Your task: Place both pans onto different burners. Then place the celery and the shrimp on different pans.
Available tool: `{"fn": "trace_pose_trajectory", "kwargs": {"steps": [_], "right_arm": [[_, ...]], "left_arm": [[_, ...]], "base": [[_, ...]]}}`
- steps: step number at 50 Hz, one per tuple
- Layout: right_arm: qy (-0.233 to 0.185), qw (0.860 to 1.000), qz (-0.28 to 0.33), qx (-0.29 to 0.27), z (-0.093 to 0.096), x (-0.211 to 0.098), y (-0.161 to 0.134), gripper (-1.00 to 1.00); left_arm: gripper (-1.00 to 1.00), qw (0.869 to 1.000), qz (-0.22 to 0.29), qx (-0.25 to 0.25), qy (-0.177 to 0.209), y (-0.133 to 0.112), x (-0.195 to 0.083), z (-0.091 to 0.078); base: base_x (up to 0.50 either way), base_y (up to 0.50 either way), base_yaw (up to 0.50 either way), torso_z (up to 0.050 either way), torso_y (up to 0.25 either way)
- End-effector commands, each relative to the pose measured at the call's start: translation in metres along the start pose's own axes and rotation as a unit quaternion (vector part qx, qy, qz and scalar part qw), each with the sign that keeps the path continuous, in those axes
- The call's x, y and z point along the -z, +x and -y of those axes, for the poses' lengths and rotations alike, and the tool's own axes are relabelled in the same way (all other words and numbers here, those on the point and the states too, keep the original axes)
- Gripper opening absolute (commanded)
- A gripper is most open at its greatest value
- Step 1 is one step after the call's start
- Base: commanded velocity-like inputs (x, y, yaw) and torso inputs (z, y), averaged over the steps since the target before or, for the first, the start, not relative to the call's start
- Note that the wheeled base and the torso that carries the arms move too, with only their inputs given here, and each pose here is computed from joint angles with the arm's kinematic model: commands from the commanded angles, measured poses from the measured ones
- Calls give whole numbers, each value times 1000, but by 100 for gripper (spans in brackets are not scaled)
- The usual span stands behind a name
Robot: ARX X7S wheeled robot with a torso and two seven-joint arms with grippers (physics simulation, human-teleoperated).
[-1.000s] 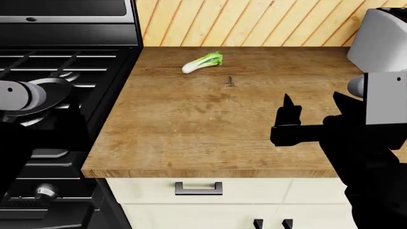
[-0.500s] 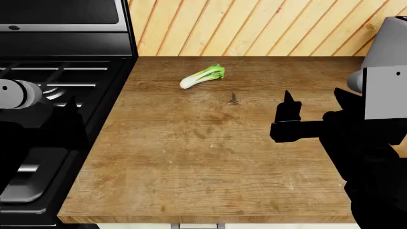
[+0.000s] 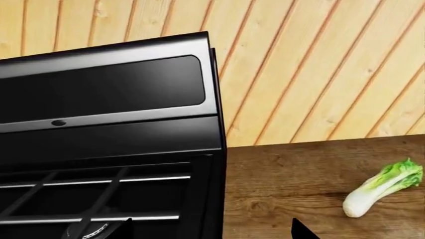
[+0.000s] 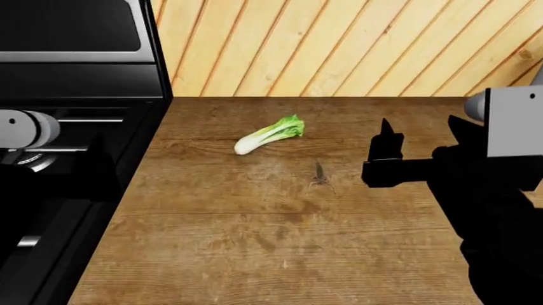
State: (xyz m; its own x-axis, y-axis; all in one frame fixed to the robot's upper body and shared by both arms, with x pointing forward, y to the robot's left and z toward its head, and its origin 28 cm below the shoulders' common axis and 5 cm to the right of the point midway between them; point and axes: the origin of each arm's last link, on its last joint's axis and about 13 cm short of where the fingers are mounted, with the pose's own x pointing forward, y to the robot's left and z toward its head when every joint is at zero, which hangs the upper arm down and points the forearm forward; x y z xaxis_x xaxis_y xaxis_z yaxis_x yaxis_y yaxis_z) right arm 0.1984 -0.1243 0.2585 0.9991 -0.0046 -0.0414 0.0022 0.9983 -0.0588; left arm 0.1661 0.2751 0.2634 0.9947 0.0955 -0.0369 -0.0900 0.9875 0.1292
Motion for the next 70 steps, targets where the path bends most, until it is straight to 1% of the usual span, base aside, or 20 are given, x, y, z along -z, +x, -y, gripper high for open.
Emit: {"fn": "trace_pose_trajectory", "kwargs": {"steps": [1, 4, 10, 17, 20, 23, 25, 27, 31, 40, 44, 49, 56, 61, 65, 70], "right_arm": [[-4, 1000, 1, -2, 1, -5, 1, 100], [-5, 1000, -3, -6, 1, -10, 5, 100], [-21, 1000, -1, -19, -2, -22, 16, 100], [-29, 999, -4, -29, -8, -38, 38, 100], [-41, 999, -11, -29, -13, -44, 59, 100], [-35, 999, -25, -29, -15, -46, 78, 100], [-32, 997, -63, -16, -23, -37, 119, 100], [-33, 996, -86, -8, -27, -30, 141, 100], [-37, 993, -108, -8, -34, -22, 159, 100], [-48, 989, -136, -19, -49, -5, 180, 100], [-53, 987, -151, -14, -52, 5, 190, 100], [-45, 984, -171, -9, -56, 18, 202, 100], [-50, 980, -193, -8, -62, 32, 211, 100], [-56, 976, -211, -4, -65, 41, 208, 100], [-61, 975, -211, -20, -66, 41, 189, 100], [-62, 978, -196, -32, -63, 31, 171, 100]], "left_arm": [[100, 1000, -1, 5, 2, 2, -1, 1], [100, 1000, -1, 8, 8, 5, -4, 3], [100, 1000, -1, 14, 14, 12, -8, 6], [100, 1000, -2, 21, 18, 14, -8, 10], [100, 1000, -4, 24, 17, 17, -8, 11], [100, 1000, -4, 25, 16, 18, -8, 11], [100, 1000, -4, 28, 13, 21, -8, 12], [100, 999, -4, 29, 11, 22, -8, 12], [100, 1000, -6, 28, 10, 24, -7, 12], [100, 1000, -8, 28, 9, 25, -5, 11], [100, 1000, -9, 28, 7, 25, -5, 11], [100, 999, -10, 31, 6, 27, -5, 13], [100, 1000, -8, 24, 8, 29, -3, 12], [100, 1000, -8, 24, 7, 29, -3, 12], [100, 1000, -7, 24, 3, 28, -2, 11], [100, 1000, -7, 21, 1, 27, -1, 9]], "base": [[0, 0, 0, 0, 0], [0, 0, 0, 0, 0], [0, 0, 0, 0, 0], [0, 0, 0, 0, 0], [0, 0, 0, 0, 0], [0, 0, 0, 0, 0], [0, 0, 0, 0, 0], [0, 0, 0, 0, 0], [0, 0, 0, 0, 0], [0, 0, 0, 0, 0], [0, 0, 0, 0, 0], [0, 0, 0, 0, 0], [0, 0, 0, 0, 0], [0, 0, 0, 0, 0], [0, 0, 0, 0, 0], [0, 0, 0, 0, 0]]}}
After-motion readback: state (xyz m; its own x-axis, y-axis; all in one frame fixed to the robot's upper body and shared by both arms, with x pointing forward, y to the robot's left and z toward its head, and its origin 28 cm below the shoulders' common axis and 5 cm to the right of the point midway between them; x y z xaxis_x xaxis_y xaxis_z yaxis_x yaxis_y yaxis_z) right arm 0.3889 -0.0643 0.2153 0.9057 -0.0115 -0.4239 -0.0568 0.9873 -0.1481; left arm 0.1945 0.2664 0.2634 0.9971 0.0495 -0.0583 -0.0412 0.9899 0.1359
